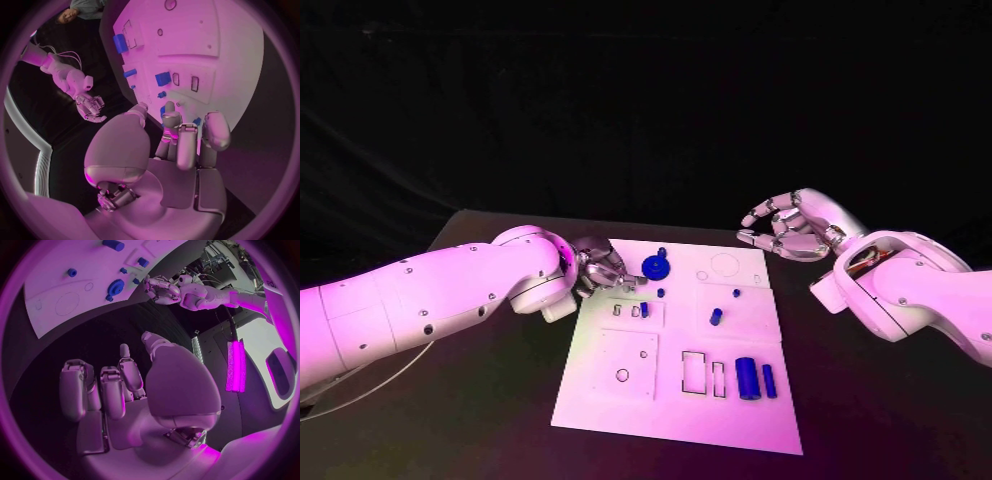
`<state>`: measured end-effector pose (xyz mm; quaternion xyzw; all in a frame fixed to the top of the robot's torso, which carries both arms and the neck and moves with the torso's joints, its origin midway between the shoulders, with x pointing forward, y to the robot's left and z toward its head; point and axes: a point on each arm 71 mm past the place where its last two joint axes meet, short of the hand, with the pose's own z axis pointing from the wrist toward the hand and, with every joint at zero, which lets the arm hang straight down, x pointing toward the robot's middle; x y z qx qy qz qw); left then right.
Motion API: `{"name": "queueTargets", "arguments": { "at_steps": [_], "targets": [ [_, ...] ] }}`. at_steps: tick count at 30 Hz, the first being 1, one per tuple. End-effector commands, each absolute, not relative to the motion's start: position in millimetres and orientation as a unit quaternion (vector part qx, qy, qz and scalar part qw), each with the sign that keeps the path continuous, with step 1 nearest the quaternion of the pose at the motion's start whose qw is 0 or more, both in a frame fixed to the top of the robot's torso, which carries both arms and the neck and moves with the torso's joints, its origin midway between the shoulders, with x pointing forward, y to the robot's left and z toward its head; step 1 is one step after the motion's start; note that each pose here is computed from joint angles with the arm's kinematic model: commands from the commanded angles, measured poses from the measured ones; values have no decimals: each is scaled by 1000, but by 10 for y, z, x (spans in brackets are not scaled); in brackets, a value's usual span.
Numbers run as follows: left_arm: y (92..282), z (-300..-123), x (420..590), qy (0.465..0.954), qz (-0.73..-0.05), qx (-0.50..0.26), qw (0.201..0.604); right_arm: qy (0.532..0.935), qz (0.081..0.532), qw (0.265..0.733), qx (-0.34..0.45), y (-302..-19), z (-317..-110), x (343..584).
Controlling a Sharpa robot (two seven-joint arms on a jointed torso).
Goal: Assemble the parts on the task board
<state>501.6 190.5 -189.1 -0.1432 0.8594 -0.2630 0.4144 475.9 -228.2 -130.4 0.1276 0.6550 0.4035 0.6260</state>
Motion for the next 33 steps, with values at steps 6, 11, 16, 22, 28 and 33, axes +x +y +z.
{"name": "queueTargets", "arguments": {
  "at_steps": [6,11,16,22,28,33],
  "targets": [
    [1765,-1909,5032,888,-197,-94,404,657,395,628,135,-2301,-1313,4772],
    [1704,-1914,5041,894,-193,-88,396,658,393,628,136,-2301,-1321,4781],
    [1668,-1928,5047,902,-191,-84,378,659,391,628,137,-2302,-1333,4791],
    [1633,-1952,5058,912,-188,-74,356,661,388,627,138,-2304,-1348,4797],
    [1589,-1969,5076,915,-189,-70,351,661,387,627,138,-2302,-1353,4804],
    [1566,-1975,5087,915,-189,-69,351,662,387,627,138,-2297,-1357,4808]
  ]
}}
